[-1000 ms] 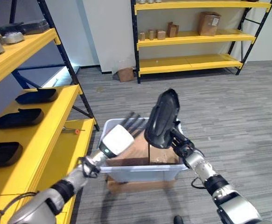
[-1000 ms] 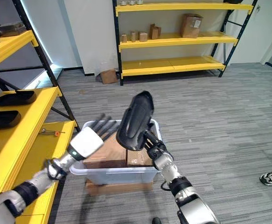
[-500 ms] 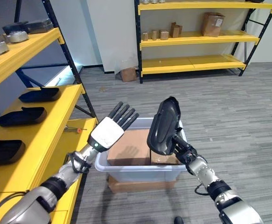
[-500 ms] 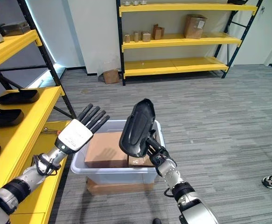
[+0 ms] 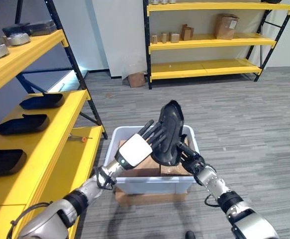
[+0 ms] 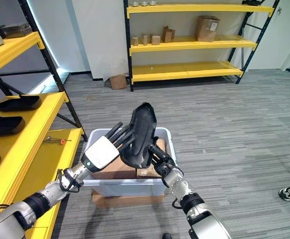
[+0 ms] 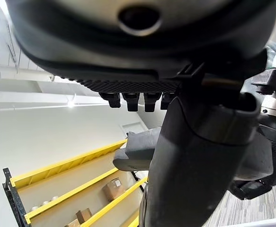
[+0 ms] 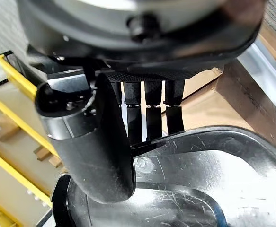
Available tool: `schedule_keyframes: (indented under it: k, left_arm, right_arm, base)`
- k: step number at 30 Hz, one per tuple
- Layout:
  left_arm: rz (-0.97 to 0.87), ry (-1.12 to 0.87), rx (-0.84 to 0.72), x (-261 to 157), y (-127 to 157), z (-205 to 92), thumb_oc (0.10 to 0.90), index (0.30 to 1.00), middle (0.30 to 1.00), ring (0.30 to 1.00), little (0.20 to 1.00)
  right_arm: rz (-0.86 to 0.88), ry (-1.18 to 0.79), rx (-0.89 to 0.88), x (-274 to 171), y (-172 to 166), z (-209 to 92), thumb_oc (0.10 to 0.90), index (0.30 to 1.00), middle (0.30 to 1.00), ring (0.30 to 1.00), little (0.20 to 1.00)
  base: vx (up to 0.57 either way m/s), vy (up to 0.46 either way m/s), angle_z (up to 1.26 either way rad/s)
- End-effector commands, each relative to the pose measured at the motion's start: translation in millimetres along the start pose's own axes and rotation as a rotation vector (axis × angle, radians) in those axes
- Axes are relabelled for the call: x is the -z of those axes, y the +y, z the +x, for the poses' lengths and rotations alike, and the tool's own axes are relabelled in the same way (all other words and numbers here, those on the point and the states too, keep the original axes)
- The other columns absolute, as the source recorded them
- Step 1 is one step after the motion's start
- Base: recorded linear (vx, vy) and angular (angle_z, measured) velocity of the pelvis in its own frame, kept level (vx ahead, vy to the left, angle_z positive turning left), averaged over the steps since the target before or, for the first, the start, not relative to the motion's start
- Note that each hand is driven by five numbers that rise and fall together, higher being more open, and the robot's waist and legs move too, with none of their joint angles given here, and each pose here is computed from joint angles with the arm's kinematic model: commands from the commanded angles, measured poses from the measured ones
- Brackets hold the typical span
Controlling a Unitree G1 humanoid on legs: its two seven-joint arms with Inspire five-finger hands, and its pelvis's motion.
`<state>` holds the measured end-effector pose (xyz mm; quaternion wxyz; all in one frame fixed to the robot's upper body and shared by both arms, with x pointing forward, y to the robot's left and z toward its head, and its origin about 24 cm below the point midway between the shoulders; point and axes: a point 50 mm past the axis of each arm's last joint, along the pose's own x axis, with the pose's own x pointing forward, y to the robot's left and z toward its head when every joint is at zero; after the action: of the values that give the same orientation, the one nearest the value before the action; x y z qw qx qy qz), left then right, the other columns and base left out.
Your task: Move parts from the plastic box to the shelf.
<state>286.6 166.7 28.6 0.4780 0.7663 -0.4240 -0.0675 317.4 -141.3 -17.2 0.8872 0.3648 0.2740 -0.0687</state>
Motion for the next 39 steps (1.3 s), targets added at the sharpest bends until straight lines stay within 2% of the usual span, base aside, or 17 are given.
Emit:
schedule_keyframes:
  k: [1, 12, 13, 15, 20, 31, 39]
  left_arm:
    - [0.186, 0.059, -0.126, 55.8, 18.1, 29.9, 0.900, 1.000, 1.000, 1.000, 1.000]
    - [0.163, 0.035, -0.090, 53.1, 12.0, 27.4, 0.900, 1.000, 1.000, 1.000, 1.000]
    - [0.151, 0.018, -0.091, 49.8, 11.7, 23.3, 0.900, 1.000, 1.000, 1.000, 1.000]
    - [0.153, 0.013, -0.098, 49.4, 12.2, 20.8, 0.900, 1.000, 1.000, 1.000, 1.000]
    - [0.153, -0.018, -0.114, 49.8, 14.4, 19.4, 0.900, 1.000, 1.000, 1.000, 1.000]
    - [0.115, -0.051, -0.163, 41.8, 19.8, 37.3, 0.900, 1.000, 1.000, 1.000, 1.000]
    - [0.062, -0.082, -0.179, 19.2, 19.5, 54.2, 0.900, 1.000, 1.000, 1.000, 1.000]
  right_arm:
    - [-0.057, -0.257, -0.334, -69.9, 90.7, -7.7, 0.400, 0.300, 0.300, 0.300, 0.300]
    - [-0.162, -0.308, -0.366, -76.0, 90.4, -9.8, 0.400, 0.300, 0.300, 0.300, 0.300]
    - [-0.300, -0.285, -0.402, -67.5, 89.3, -9.5, 0.400, 0.300, 0.300, 0.300, 0.300]
    - [-0.409, -0.243, -0.445, -50.7, 92.2, -10.6, 0.400, 0.300, 0.300, 0.300, 0.300]
    - [-0.493, -0.133, -0.492, -20.4, 88.0, -12.6, 0.400, 0.300, 0.300, 0.300, 0.300]
    - [-0.520, -0.007, -0.605, 17.2, 100.1, -15.8, 0.400, 0.300, 0.300, 0.300, 0.300]
    - [-0.523, 0.016, -0.659, 36.2, 116.8, -22.3, 0.400, 0.300, 0.300, 0.300, 0.300]
  base:
    - [0.00, 0.000, 0.00]
    - [0.00, 0.000, 0.00]
    - [0.00, 0.000, 0.00]
    - [-0.04, -0.005, 0.00]
    - [0.00, 0.000, 0.00]
    - [0.00, 0.000, 0.00]
    - [0.00, 0.000, 0.00]
